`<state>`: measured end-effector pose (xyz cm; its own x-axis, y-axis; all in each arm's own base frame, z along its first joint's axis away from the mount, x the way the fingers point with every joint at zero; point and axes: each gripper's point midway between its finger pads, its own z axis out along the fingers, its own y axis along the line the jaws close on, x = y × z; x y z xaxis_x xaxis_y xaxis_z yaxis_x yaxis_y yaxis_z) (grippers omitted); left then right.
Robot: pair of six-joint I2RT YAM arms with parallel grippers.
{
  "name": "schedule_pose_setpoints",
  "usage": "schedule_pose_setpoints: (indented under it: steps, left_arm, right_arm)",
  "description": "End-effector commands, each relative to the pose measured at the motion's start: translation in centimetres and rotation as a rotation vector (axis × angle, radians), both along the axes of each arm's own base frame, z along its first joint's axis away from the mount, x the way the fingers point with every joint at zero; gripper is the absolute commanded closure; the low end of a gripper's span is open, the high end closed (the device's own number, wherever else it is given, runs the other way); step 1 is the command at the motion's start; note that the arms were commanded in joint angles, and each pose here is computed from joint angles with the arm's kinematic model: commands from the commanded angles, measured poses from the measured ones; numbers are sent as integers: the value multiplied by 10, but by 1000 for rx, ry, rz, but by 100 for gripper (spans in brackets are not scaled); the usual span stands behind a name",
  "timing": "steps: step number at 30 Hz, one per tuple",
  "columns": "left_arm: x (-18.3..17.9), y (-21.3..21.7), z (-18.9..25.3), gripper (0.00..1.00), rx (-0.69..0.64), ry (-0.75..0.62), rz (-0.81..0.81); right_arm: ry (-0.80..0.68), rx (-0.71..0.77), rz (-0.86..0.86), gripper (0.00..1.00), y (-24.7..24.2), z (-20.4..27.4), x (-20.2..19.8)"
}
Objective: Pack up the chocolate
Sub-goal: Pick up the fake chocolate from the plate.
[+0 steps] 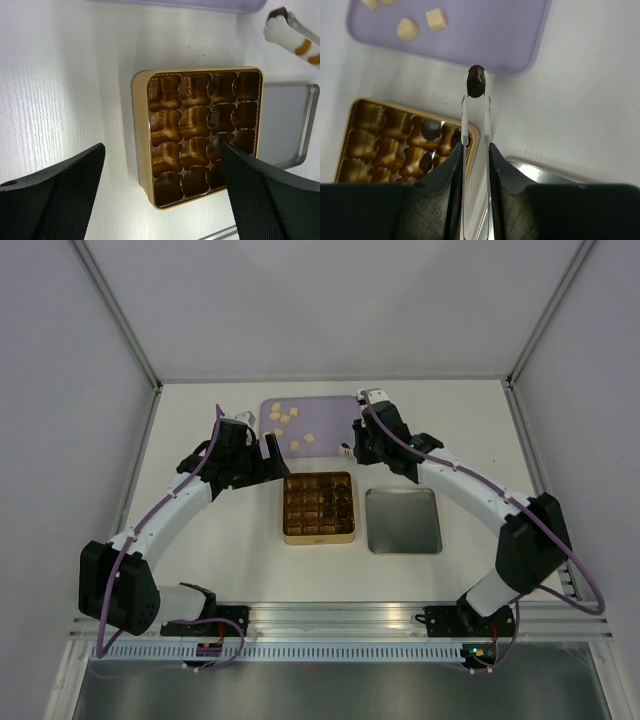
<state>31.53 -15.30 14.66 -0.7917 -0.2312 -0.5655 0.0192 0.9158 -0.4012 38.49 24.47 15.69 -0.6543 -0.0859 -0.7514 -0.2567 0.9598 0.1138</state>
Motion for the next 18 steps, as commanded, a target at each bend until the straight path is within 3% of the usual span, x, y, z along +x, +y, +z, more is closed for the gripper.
schedule_pose_setpoints:
  steps: [1, 5, 9, 12, 18]
  left_arm:
    - [2, 2, 8, 0, 0, -34, 0]
    - [2, 1, 10, 0, -6, -37, -4]
    - [1, 2, 12, 0, -10, -45, -3]
    - [0, 2, 15, 0, -13, -54, -5]
    - [-2, 0, 16, 0, -23, -53, -10]
  right_arm:
    - [-110, 118, 160, 91, 15, 49, -36]
    - [-123, 162, 391, 91, 27, 70, -98]
    - [-24, 160, 628, 92, 44, 57, -171]
    - [48, 119, 663, 92, 36, 37, -200]
    - [85, 57, 664, 92, 20, 20, -218]
